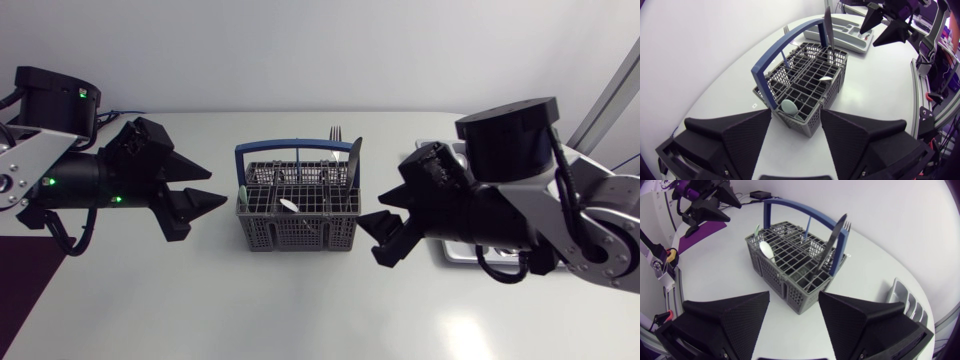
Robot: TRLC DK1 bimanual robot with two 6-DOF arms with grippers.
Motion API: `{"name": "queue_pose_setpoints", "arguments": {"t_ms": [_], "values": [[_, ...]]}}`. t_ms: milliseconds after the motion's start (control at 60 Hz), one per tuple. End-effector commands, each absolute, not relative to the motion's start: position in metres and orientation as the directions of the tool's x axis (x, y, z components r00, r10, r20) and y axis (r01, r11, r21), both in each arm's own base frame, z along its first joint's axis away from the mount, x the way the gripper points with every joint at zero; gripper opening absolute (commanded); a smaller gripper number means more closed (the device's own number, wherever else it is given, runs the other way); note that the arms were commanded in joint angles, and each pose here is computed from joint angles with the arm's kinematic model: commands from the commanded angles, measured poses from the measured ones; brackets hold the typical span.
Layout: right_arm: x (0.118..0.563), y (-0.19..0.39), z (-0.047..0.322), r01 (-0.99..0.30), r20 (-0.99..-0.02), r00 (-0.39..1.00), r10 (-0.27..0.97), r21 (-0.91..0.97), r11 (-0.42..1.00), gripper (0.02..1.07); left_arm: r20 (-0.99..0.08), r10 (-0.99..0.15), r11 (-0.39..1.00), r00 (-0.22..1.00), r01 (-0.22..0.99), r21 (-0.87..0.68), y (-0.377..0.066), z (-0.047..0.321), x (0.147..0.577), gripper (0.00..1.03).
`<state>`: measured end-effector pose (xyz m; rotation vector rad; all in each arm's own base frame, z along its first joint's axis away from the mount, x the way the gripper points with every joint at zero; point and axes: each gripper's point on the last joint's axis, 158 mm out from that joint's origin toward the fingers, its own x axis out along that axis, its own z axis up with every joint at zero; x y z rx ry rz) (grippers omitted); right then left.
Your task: Unload the cutlery basket into the drawer organizer.
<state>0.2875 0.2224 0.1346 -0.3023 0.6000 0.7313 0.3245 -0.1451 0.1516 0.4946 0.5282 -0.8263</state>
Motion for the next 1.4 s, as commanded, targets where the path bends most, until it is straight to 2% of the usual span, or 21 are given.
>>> {"name": "queue_pose_setpoints", "arguments": {"t_ms": [0, 350, 667, 850, 917, 983, 1383], "values": [[0.281, 0.239, 0.148, -0.705, -0.6, 0.576, 0.556, -0.02, 0.709, 0.75, -0.611, -0.552, 0.581, 0.568, 0.787, 0.206, -0.146, 0.155, 0.318, 0.69], [0.285, 0.316, 0.158, -0.729, -0.644, 0.494, 0.585, 0.061, 0.682, 0.75, -0.61, -0.512, 0.622, 0.604, 0.751, 0.221, -0.119, 0.122, 0.321, 0.69], [0.308, 0.369, 0.151, -0.7, -0.674, 0.456, 0.582, 0.133, 0.702, 0.75, -0.593, -0.546, 0.629, 0.592, 0.757, 0.177, -0.113, 0.096, 0.33, 0.69], [0.327, 0.389, 0.146, -0.661, -0.68, 0.472, 0.562, 0.149, 0.735, 0.74, -0.58, -0.556, 0.627, 0.596, 0.758, 0.178, -0.114, 0.09, 0.334, 0.69], [0.332, 0.396, 0.142, -0.65, -0.681, 0.471, 0.561, 0.161, 0.742, 0.66, -0.572, -0.561, 0.63, 0.599, 0.757, 0.175, -0.113, 0.089, 0.336, 0.69], [0.335, 0.401, 0.136, -0.643, -0.686, 0.467, 0.557, 0.169, 0.747, 0.62, -0.571, -0.563, 0.633, 0.598, 0.756, 0.168, -0.111, 0.086, 0.338, 0.69], [0.345, 0.419, 0.114, -0.606, -0.684, 0.493, 0.537, 0.172, 0.776, 0.61, -0.528, -0.599, 0.631, 0.602, 0.761, 0.151, -0.113, 0.074, 0.348, 0.69]]}}
